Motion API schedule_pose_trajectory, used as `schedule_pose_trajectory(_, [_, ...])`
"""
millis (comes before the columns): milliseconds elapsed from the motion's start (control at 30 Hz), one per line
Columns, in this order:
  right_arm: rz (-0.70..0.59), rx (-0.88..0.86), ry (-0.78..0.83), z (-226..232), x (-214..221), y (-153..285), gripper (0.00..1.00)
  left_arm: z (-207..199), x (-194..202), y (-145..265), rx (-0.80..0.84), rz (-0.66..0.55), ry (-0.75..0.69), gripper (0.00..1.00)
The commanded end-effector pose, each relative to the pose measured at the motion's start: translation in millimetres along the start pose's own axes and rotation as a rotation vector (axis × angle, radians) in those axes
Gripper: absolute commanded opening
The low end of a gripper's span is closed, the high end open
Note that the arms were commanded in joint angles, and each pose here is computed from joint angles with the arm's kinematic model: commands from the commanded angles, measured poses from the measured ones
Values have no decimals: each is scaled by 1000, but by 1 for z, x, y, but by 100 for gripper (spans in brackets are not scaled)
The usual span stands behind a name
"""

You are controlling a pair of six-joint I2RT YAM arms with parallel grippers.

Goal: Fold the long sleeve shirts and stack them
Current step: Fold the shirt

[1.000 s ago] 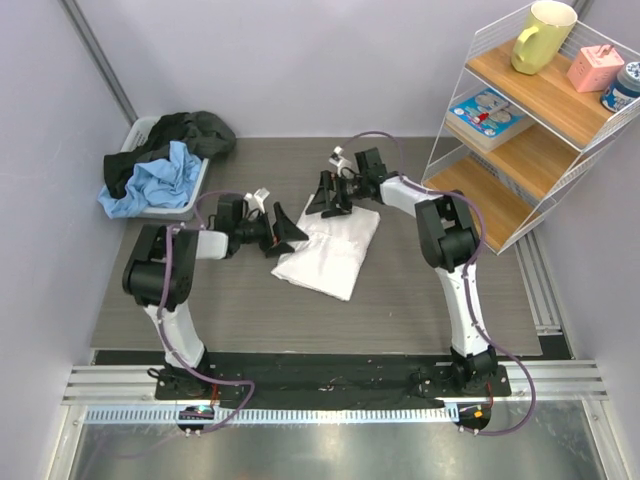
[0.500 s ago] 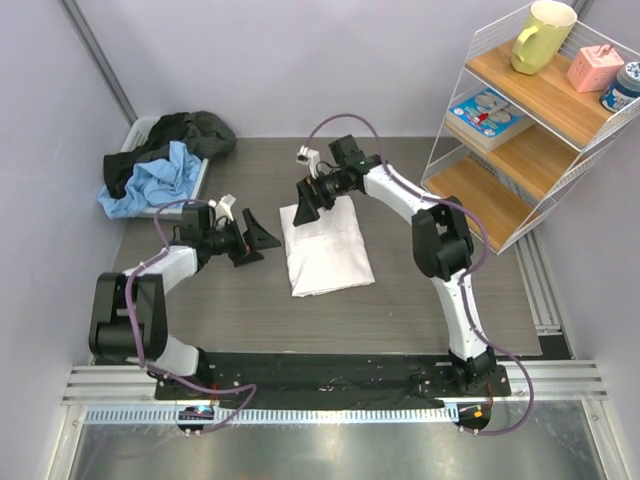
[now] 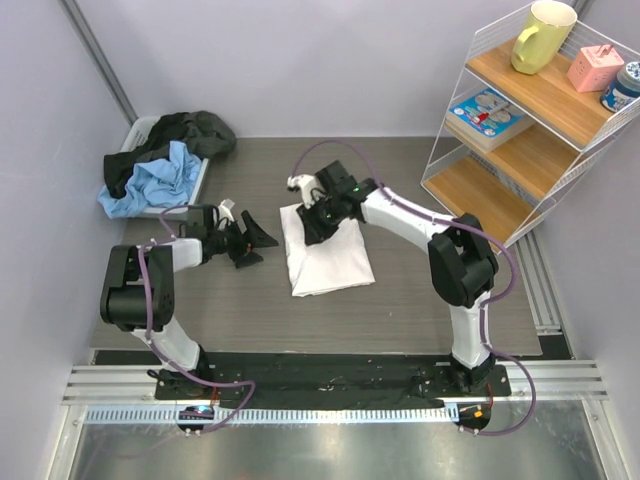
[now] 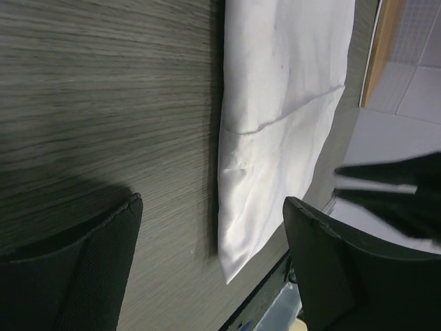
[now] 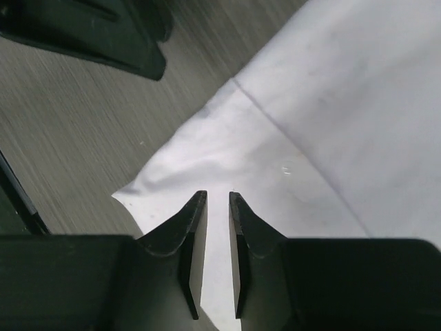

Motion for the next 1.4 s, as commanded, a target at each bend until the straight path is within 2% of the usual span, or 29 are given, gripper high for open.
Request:
schedule_pose_trajectory(0, [-120, 58, -10, 39, -25, -4, 25, 3, -10, 17, -103, -84, -30, 84])
schedule_pose_trajectory(233, [-130, 127, -21, 56, -14, -43, 26, 17, -8, 24, -234, -97, -21, 85])
schedule_pose_trajectory(433, [-74, 208, -52, 54, 6, -69, 27, 20, -6, 23, -251, -96, -11, 87])
schedule_pose_trajectory(567, [-32, 194, -72, 56, 20, -84, 31, 18, -5, 17, -255, -87, -20, 88])
schedule_pose_trajectory(667, [6, 215, -54, 47, 33, -96, 26, 17, -6, 10, -248, -80, -21, 87])
schedule_pose_trajectory(733, [6, 233, -51, 42, 34, -95, 19, 17, -6, 5, -239, -74, -6, 86])
schedule_pose_trajectory(833, [-8, 236, -39, 44, 30, -87, 1, 12, -9, -2, -224, -73, -9, 86])
schedule_pose_trajectory(1133, [-65, 172, -30, 54, 12, -51, 1, -13, -20, -25, -142, -83, -8, 86])
schedule_pose_trajectory(1367, [-90, 158, -57, 43, 4, -32, 1, -16, -15, -35, -118, -76, 35, 86])
Point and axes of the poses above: each gripper's point midway between its finger pads, its own y axis back along the fingers, its own z axis along the line the jaws close on, x = y × z, the point moved 4 cm from there along y, back along the fingers, and after that the axes turned 9 degrees about -y, right-handed, at the moved point
